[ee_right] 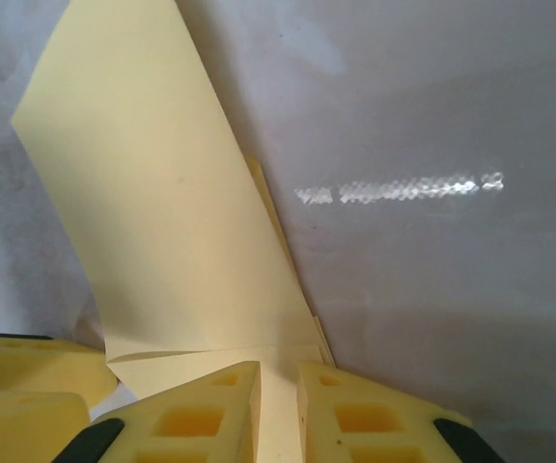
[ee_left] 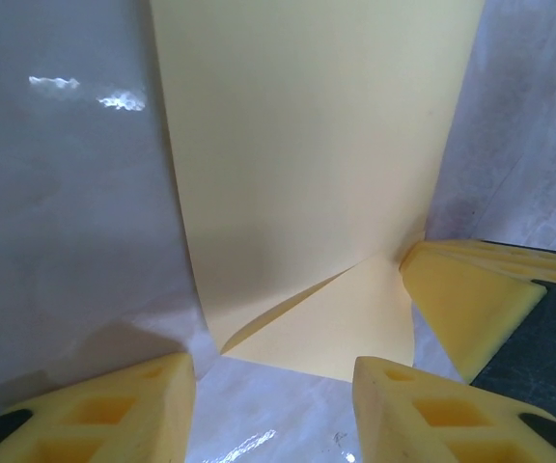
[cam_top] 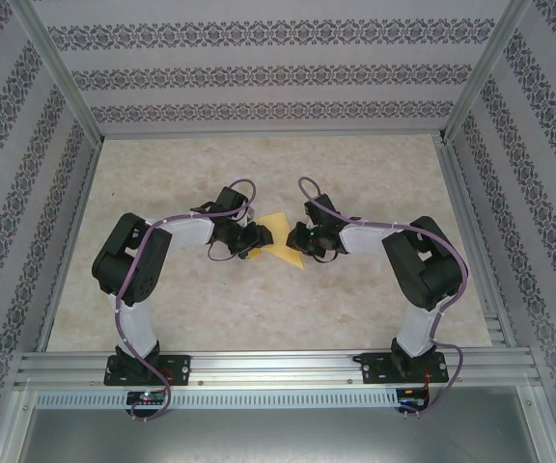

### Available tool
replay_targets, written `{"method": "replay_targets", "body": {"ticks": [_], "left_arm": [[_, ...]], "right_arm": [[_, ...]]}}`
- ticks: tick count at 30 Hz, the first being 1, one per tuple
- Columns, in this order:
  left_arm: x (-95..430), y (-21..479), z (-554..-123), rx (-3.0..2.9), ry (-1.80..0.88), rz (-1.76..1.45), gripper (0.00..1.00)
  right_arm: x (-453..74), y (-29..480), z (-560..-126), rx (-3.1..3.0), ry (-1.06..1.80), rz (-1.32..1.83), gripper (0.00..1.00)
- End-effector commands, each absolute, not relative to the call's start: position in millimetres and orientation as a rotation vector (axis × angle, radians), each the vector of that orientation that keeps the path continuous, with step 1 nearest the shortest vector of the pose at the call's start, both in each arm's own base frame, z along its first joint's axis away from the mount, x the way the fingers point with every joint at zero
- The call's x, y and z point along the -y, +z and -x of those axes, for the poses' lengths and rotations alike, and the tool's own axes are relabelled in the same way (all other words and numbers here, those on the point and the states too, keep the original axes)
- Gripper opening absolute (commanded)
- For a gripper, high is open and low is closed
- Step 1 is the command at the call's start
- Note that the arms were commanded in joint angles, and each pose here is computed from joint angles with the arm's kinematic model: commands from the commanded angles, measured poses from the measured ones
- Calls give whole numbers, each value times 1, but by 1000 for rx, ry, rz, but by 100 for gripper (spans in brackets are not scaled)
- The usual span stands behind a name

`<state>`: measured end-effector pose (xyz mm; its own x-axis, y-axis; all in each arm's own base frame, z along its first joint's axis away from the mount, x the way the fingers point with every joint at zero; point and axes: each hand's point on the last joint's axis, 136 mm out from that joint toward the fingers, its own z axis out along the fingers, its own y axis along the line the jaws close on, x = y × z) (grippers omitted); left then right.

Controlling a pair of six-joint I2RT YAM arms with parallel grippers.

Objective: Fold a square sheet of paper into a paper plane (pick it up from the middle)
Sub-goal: Fold the wing for the fifth time at the center of the table.

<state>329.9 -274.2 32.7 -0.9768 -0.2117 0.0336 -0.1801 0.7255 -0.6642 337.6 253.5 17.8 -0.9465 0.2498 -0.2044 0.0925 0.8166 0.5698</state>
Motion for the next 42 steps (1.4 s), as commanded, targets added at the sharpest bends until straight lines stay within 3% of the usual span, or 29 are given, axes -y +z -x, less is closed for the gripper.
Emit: {"method": "replay_targets", "body": {"ticks": [1, 14, 24, 42], "left_arm": [[286, 36, -332, -2869, -1147, 285, 48], [307, 43, -337, -2830, -1275, 254, 47], [293, 50, -335, -2801, -1182, 319, 49], [307, 53, -312, -2767, -1324, 441, 51]], "right_arm": [[-247, 12, -343, -2721, 849, -332, 19], [-248, 10, -341, -2716, 908, -359, 19], [-248, 16, -341, -2681, 982, -404, 19], [-246, 8, -314, -2699, 1063, -741, 19]]}}
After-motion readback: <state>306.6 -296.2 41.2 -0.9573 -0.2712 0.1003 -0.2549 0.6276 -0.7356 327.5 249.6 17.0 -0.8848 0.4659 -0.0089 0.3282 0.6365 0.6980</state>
